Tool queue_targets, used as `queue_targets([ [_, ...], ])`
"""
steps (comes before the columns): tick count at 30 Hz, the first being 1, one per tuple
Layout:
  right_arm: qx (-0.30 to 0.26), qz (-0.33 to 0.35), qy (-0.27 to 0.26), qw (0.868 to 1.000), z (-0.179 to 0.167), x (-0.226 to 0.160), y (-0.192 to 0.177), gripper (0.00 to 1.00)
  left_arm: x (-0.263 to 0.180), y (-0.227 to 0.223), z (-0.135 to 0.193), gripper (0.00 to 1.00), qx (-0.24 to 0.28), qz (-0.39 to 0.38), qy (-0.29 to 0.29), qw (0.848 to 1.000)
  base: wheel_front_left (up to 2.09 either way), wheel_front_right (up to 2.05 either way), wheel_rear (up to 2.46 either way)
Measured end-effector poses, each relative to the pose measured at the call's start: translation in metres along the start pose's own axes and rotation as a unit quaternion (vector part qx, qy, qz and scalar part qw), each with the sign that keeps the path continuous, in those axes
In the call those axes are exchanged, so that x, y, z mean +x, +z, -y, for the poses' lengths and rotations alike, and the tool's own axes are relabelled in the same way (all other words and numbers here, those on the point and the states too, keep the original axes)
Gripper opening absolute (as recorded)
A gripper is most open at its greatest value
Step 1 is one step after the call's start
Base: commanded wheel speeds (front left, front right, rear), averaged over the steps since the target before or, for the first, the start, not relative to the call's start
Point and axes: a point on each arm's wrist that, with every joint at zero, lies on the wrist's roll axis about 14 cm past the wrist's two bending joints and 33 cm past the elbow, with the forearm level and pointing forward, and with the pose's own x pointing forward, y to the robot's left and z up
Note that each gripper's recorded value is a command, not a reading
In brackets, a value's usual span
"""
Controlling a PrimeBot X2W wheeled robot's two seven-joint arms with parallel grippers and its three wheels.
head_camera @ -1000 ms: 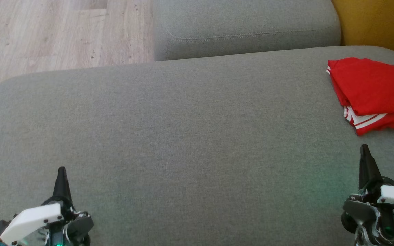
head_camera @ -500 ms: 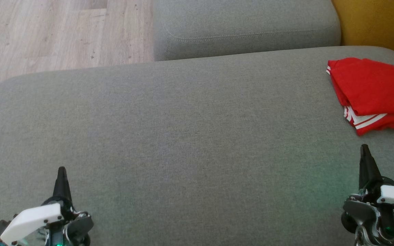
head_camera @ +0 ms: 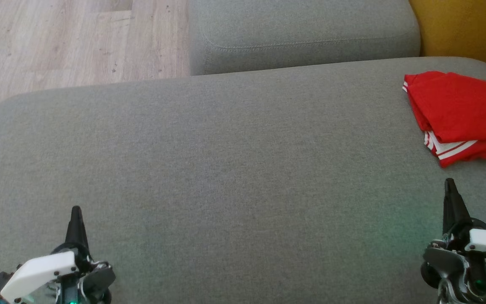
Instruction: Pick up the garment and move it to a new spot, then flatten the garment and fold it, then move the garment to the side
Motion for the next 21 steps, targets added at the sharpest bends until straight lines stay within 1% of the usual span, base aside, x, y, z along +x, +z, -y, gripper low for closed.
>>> queue_targets([
  [21, 0.000, 0.000, 0.000, 1.000, 0.0000, 0.0000, 0.0000, 0.00, 0.0000, 0.0001, 0.0000, 0.00, 0.000, 0.000, 0.000, 1.000, 0.00, 0.00, 0.00],
])
